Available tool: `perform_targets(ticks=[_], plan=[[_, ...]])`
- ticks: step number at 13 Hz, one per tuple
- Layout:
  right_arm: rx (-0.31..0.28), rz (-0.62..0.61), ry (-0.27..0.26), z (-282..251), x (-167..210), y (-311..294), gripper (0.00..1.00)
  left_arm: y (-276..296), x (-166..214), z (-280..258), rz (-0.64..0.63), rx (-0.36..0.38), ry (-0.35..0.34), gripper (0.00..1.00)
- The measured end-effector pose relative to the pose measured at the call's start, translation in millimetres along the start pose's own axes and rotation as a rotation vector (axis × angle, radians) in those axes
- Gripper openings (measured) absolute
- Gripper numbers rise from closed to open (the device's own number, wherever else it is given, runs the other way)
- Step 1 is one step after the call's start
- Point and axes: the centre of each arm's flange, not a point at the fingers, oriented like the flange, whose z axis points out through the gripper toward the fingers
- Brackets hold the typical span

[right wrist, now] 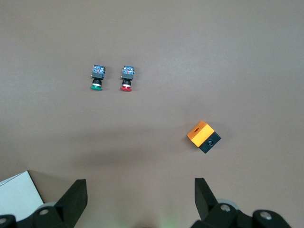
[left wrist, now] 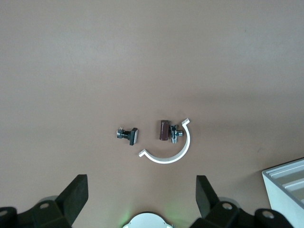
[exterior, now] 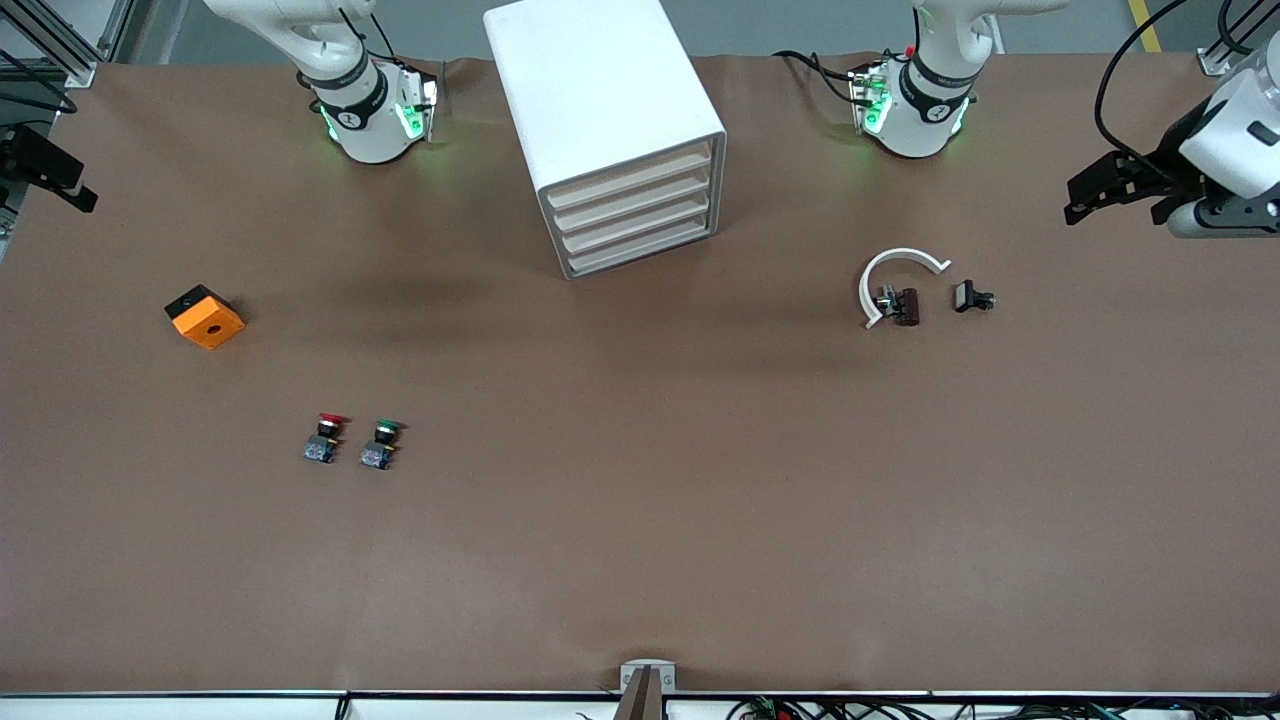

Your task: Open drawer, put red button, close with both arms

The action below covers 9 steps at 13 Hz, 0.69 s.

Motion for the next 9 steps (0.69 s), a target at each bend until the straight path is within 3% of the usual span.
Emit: perform_targets(ticks=[3,9], plan=[[-0.001,0.004,-0.012,6.4,6.5,1.5,1.0,1.8,10.6,31.7,0.002,-0.001,-0.048,1.0],[-0.012,0.003,-0.084,50.5,41.1,-0.7,1.0,22.1,44.4,127.8,0.02,-0.041,-0.076,1.0]])
